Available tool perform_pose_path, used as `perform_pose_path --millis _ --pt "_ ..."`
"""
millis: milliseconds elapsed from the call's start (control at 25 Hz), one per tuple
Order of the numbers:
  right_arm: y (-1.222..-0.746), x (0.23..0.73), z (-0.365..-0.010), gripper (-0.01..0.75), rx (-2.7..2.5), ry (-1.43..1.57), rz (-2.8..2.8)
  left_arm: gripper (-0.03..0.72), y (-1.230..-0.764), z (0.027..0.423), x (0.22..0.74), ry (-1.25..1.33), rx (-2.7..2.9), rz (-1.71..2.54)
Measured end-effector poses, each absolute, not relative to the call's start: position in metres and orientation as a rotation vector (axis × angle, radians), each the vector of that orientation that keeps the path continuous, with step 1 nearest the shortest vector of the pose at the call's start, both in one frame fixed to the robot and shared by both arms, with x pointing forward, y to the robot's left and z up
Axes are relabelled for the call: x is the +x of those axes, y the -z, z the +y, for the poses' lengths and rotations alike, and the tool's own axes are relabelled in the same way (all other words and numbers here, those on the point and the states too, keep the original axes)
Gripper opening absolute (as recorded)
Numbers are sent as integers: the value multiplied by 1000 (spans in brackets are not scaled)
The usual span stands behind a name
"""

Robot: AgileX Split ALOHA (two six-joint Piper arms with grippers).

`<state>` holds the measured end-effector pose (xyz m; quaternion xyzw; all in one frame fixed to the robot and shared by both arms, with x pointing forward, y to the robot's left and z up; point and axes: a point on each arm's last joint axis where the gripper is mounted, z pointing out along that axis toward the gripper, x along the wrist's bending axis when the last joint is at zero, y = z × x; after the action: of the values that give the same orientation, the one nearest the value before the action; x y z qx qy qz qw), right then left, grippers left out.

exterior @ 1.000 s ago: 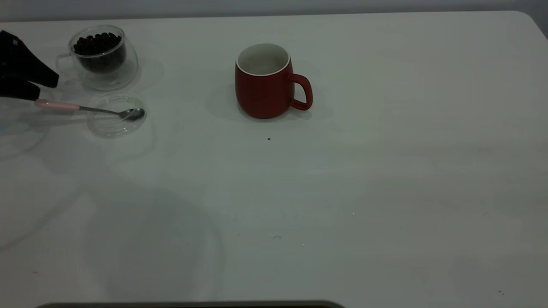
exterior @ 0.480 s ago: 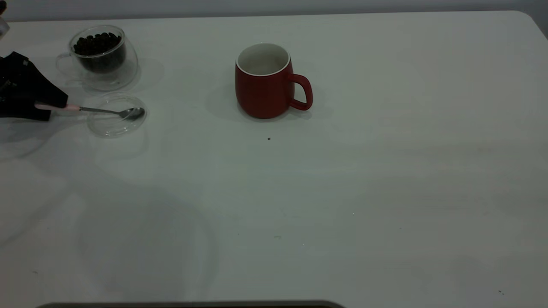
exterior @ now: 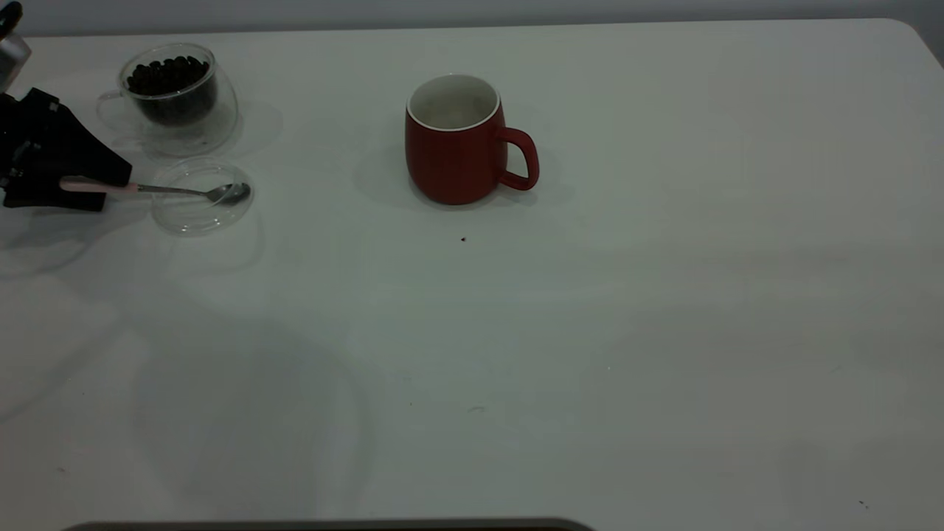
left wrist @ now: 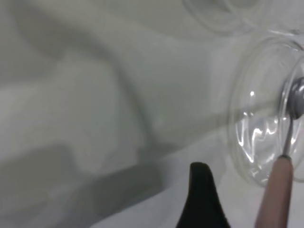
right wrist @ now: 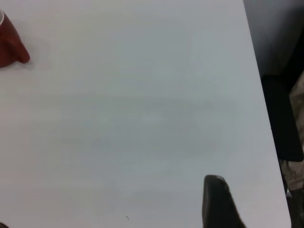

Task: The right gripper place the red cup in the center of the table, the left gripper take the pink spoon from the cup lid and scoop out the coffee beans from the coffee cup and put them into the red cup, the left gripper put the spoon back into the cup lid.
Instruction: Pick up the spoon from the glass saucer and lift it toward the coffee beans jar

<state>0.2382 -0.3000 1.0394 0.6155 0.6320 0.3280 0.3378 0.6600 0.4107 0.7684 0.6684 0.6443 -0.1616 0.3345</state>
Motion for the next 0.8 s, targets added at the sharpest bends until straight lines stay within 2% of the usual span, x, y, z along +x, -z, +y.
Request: perform_pose_path --millis 240,400,560,800 --pt "-1039 238 -300 434 1604 -855 1647 589 -769 410 659 444 1733 1687" --pt "-1039 238 -300 434 1604 -855 1647 538 -769 409 659 454 1728 1690" --pt "-1039 238 -300 434 1604 -855 1647 409 -769 410 659 470 1702 1717" --pt "-1039 238 -300 434 1604 -855 1647 163 -775 414 653 570 1632 1711"
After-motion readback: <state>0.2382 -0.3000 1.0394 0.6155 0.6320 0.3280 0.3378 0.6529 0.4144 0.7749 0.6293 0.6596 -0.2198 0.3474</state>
